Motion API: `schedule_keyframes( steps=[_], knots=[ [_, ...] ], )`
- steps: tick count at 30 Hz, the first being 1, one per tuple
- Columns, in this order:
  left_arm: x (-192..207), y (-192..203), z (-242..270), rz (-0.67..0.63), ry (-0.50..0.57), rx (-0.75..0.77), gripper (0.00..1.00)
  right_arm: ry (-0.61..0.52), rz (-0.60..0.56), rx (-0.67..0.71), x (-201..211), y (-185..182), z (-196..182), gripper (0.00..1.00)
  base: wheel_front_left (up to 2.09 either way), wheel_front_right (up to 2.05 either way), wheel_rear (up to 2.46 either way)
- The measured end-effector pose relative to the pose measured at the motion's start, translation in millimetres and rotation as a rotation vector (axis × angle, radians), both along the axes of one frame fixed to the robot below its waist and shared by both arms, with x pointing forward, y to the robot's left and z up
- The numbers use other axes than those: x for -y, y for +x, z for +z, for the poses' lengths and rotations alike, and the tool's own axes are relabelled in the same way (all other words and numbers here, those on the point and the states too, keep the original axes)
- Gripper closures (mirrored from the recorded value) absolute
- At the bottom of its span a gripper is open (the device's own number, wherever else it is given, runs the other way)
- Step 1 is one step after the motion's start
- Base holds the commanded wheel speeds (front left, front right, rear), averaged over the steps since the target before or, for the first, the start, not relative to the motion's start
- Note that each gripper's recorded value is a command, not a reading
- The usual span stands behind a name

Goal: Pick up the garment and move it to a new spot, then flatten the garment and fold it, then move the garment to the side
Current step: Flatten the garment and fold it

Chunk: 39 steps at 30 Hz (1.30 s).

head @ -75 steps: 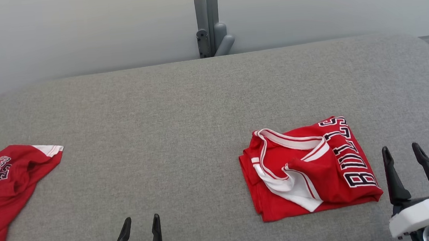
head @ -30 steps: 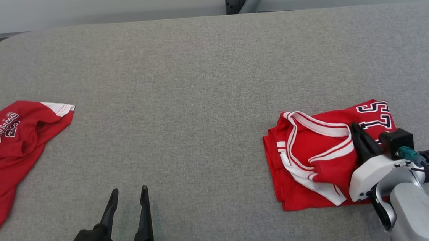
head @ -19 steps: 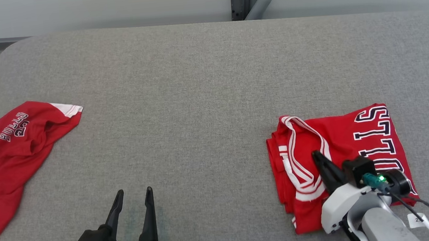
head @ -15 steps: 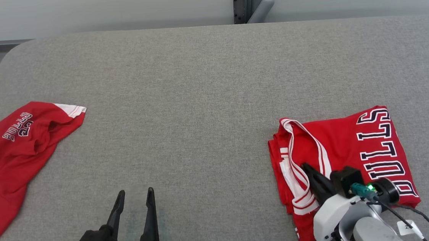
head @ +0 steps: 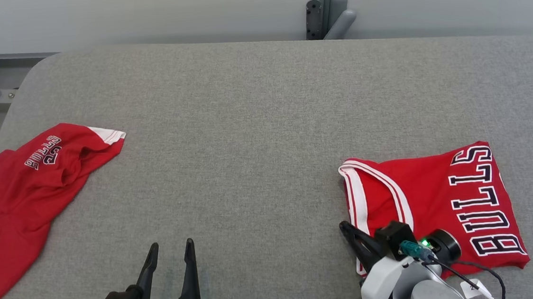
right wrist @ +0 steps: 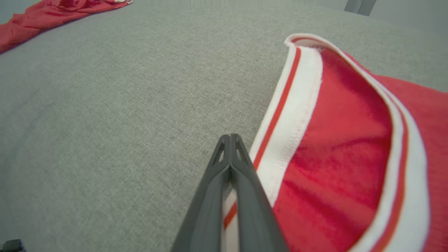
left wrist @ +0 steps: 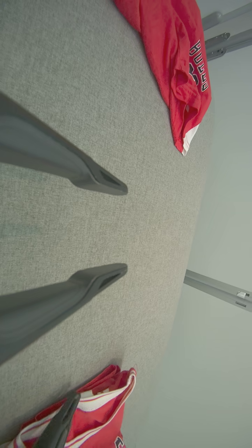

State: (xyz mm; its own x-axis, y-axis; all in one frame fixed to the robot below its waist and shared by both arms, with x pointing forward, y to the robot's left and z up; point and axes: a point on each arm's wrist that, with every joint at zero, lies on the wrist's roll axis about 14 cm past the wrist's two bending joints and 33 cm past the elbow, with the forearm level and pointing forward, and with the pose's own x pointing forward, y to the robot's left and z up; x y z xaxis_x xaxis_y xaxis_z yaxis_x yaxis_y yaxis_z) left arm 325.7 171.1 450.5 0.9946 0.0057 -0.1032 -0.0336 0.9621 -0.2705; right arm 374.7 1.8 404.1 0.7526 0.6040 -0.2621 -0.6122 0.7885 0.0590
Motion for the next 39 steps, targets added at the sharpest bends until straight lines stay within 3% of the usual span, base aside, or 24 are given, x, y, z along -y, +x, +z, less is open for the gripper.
schedule_keyframes(
  steps=[9, 17, 19, 21, 23, 31, 39],
  knots=[
    [-6, -9, 8, 0.030, -0.010, 0.025, 0.00, 0.118, -0.056, 0.168, 3, 13, 63, 1.00, 0.00, 0.00, 0.00],
    [-11, -13, 12, 0.045, -0.005, 0.044, 0.00, 0.124, -0.238, 0.302, 76, 9, 99, 1.00, 0.00, 0.00, 0.00],
    [-13, -13, 14, 0.047, -0.001, 0.050, 0.00, 0.109, -0.293, 0.327, 98, 6, 104, 0.73, 0.00, 0.00, 0.00],
    [-13, -10, 18, 0.044, 0.003, 0.063, 0.00, 0.093, -0.357, 0.344, 123, 3, 107, 0.55, 0.00, 0.00, 0.00],
    [-13, -8, 21, 0.039, 0.012, 0.072, 0.00, 0.075, -0.426, 0.352, 148, -1, 107, 0.02, 0.00, 0.00, 0.00],
    [-11, -6, 26, 0.024, 0.029, 0.091, 0.00, 0.015, -0.650, 0.344, 223, -22, 99, 0.00, 0.00, 0.00, 0.00],
    [-4, -13, 20, -0.012, 0.040, 0.075, 0.00, -0.026, -0.762, 0.248, 254, -50, 67, 0.00, 0.00, 0.00, 0.00]
  ],
)
